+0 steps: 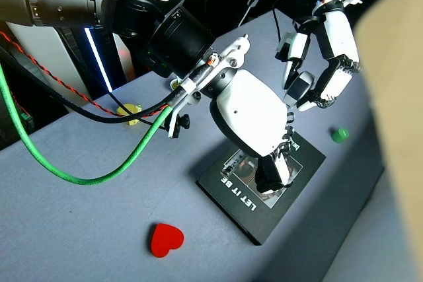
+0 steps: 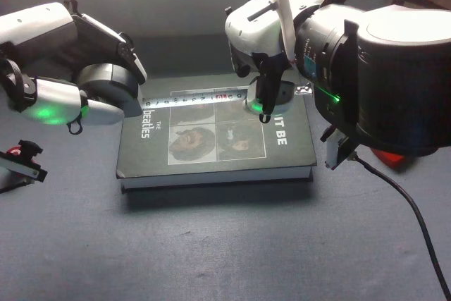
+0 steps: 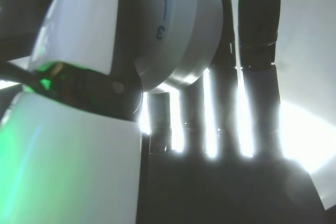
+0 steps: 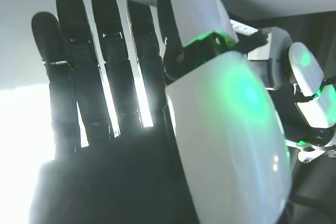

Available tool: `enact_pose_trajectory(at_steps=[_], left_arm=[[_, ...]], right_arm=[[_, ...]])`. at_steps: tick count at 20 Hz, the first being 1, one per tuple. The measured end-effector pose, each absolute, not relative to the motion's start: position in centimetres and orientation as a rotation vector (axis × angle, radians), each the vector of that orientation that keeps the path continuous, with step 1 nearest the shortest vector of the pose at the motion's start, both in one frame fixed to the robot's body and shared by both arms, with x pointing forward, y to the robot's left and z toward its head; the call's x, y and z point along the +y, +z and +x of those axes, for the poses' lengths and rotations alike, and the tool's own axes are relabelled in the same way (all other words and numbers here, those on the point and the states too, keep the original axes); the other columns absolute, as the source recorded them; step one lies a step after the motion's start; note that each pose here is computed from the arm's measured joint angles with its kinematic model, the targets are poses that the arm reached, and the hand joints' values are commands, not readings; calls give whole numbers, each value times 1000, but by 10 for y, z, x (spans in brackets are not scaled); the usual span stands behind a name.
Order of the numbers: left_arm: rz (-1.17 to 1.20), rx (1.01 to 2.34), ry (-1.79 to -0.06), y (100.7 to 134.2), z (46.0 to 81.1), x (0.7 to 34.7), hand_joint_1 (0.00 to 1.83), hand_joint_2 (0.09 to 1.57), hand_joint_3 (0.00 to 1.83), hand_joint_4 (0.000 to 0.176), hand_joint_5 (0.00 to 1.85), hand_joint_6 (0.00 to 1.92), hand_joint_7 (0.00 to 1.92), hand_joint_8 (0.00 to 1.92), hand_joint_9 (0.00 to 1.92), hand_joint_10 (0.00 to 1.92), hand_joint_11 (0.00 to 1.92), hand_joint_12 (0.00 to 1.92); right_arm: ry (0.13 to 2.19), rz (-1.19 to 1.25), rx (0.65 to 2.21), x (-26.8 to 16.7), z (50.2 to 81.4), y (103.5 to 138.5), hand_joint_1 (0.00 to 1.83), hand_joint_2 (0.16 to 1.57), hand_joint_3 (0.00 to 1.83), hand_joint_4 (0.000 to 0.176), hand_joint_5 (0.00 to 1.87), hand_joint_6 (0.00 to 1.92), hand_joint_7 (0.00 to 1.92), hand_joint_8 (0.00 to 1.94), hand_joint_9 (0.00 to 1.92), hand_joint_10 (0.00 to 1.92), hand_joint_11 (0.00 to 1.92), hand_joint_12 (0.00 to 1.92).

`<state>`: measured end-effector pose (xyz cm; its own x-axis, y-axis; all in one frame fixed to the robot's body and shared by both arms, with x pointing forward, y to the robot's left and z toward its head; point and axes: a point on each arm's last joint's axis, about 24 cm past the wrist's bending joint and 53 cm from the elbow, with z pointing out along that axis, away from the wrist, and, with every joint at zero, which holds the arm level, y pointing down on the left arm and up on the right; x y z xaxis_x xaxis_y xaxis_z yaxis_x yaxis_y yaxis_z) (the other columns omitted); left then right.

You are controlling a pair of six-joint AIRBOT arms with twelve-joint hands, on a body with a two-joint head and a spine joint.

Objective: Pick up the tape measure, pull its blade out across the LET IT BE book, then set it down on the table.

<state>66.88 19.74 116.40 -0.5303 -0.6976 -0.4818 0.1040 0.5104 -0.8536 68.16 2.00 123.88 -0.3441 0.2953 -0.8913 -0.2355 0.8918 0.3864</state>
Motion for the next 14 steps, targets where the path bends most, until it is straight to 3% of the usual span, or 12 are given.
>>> enact_pose_trajectory(at_steps=[14], left_arm=[[-498, 1853, -1130, 1165, 669, 198, 1382, 1102, 0, 0, 997, 751, 961, 998, 961, 1246, 930, 1138]], right_arm=[[548, 34, 1844, 23, 679, 1239, 985, 1119, 0, 0, 817, 8, 921, 12, 902, 9, 500, 956]])
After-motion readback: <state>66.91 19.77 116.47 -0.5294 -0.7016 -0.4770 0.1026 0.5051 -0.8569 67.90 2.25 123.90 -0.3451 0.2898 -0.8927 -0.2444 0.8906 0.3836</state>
